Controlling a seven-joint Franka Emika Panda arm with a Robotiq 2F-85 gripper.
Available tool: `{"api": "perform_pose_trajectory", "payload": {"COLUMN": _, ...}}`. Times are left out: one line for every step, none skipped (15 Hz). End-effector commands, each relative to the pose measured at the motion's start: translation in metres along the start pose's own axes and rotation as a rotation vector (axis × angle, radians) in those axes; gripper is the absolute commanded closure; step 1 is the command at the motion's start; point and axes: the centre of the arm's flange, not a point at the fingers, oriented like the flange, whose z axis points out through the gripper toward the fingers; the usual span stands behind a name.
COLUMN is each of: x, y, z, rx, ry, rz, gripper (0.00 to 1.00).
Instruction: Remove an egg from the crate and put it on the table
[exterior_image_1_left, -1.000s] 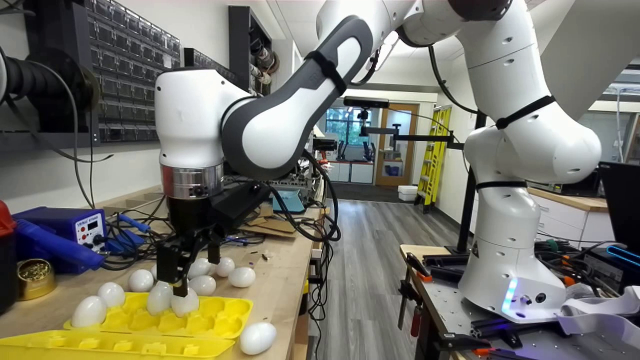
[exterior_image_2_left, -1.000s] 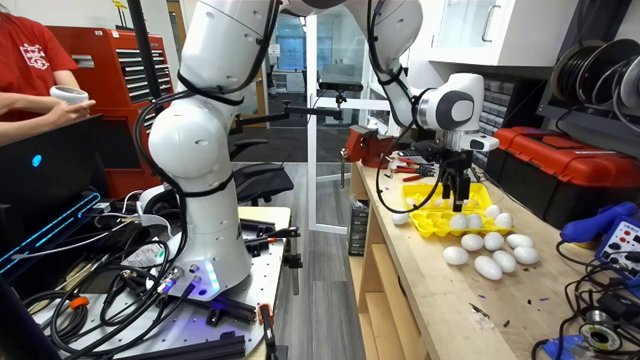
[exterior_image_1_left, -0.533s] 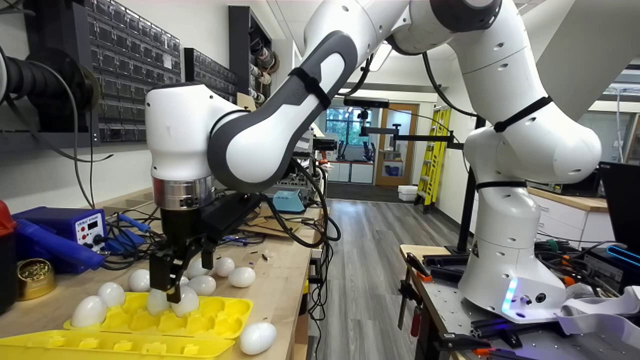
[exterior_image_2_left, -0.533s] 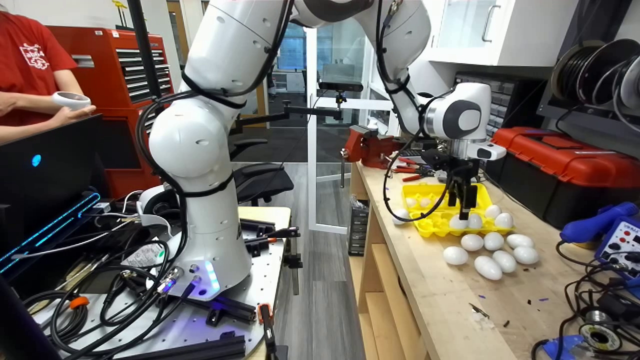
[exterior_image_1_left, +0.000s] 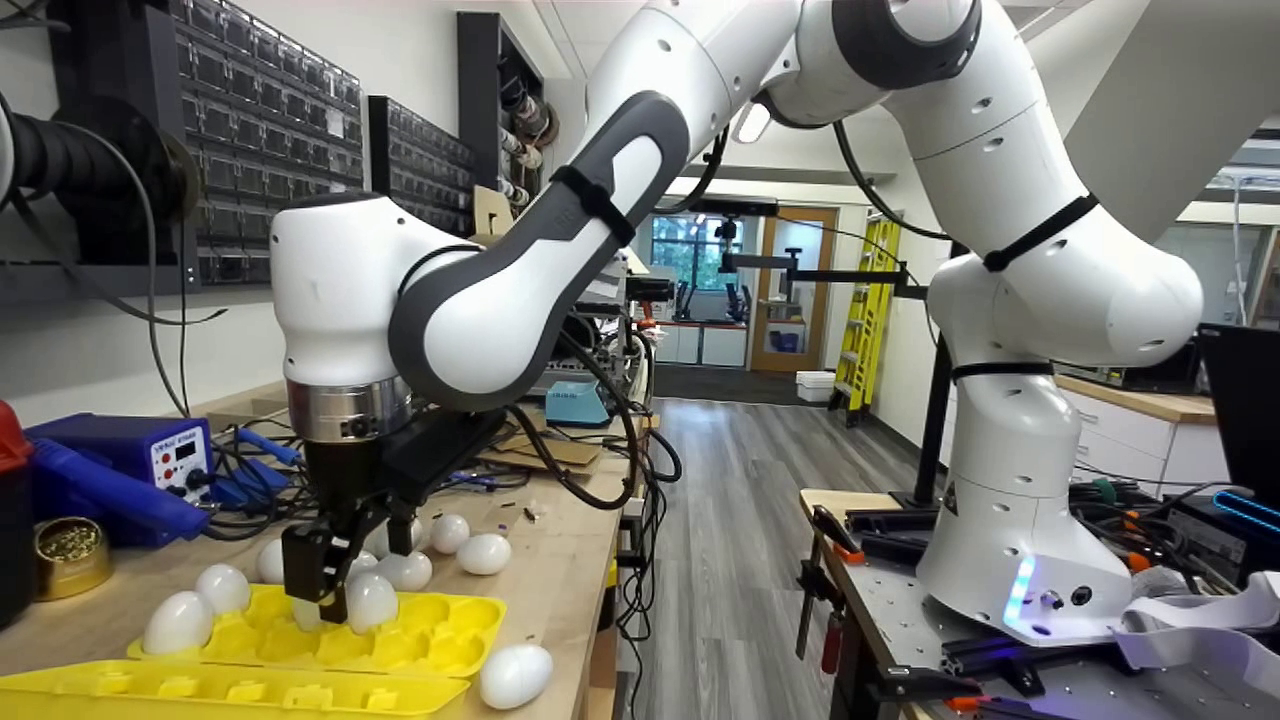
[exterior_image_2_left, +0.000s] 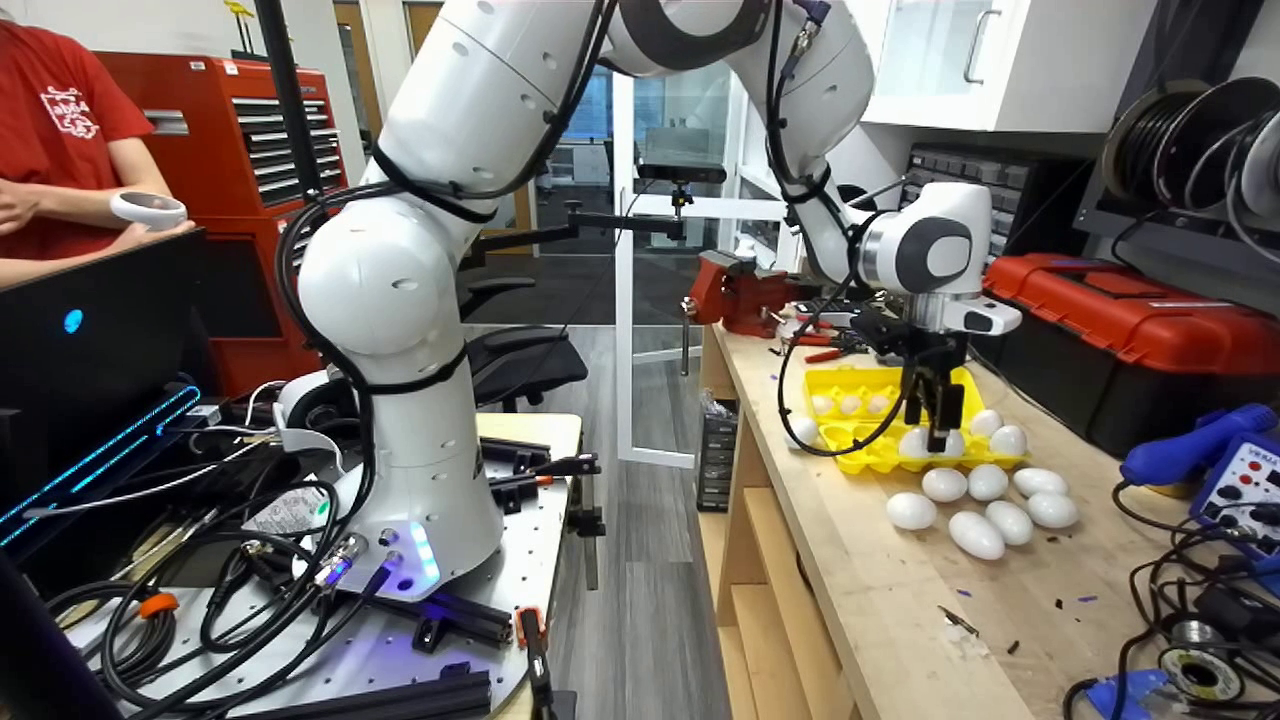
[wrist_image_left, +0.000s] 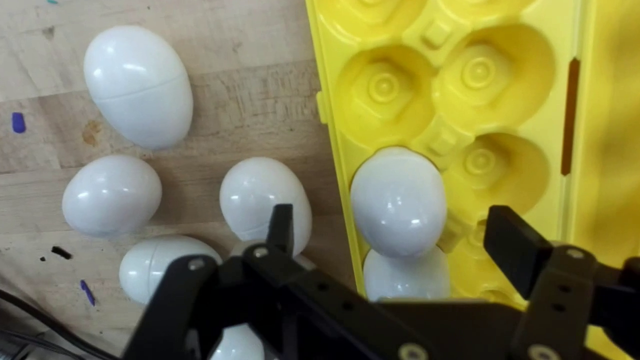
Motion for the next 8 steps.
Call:
{"api": "perform_pose_trajectory", "payload": {"x": 0.0075, "y": -0.0043, "z": 0.0050, "rx": 0.017, "ry": 0.008, "rz": -0.015, "gripper": 0.33}}
{"api": "perform_pose_trajectory", "payload": {"x": 0.0071, "y": -0.0041, "z": 0.0062, "rx": 0.018, "ry": 0.007, "rz": -0.017, "gripper": 0.40}}
{"api": "perform_pose_trajectory", "payload": {"x": 0.0067, "y": -0.0031, "z": 0.0069, "rx": 0.021, "ry": 0.004, "rz": -0.016, "gripper": 0.47}}
{"api": "perform_pose_trajectory", "payload": {"x": 0.0064, "y": -0.0020, "z": 0.0072, "rx": 0.025, "ry": 0.001, "rz": -0.014, "gripper": 0.53}}
{"api": "perform_pose_trajectory", "payload": {"x": 0.0058, "y": -0.0011, "z": 0.0073, "rx": 0.028, "ry": 0.000, "rz": -0.013, "gripper": 0.61}}
{"api": "perform_pose_trajectory", "payload": {"x": 0.0048, "y": 0.0000, "z": 0.0067, "rx": 0.030, "ry": 0.000, "rz": -0.013, "gripper": 0.66}}
{"api": "perform_pose_trajectory", "payload": {"x": 0.0041, "y": 0.0006, "z": 0.0049, "rx": 0.034, "ry": 0.003, "rz": -0.012, "gripper": 0.74}}
{"api": "perform_pose_trajectory", "payload": {"x": 0.0034, "y": 0.0018, "z": 0.0025, "rx": 0.038, "ry": 0.005, "rz": -0.011, "gripper": 0.77}}
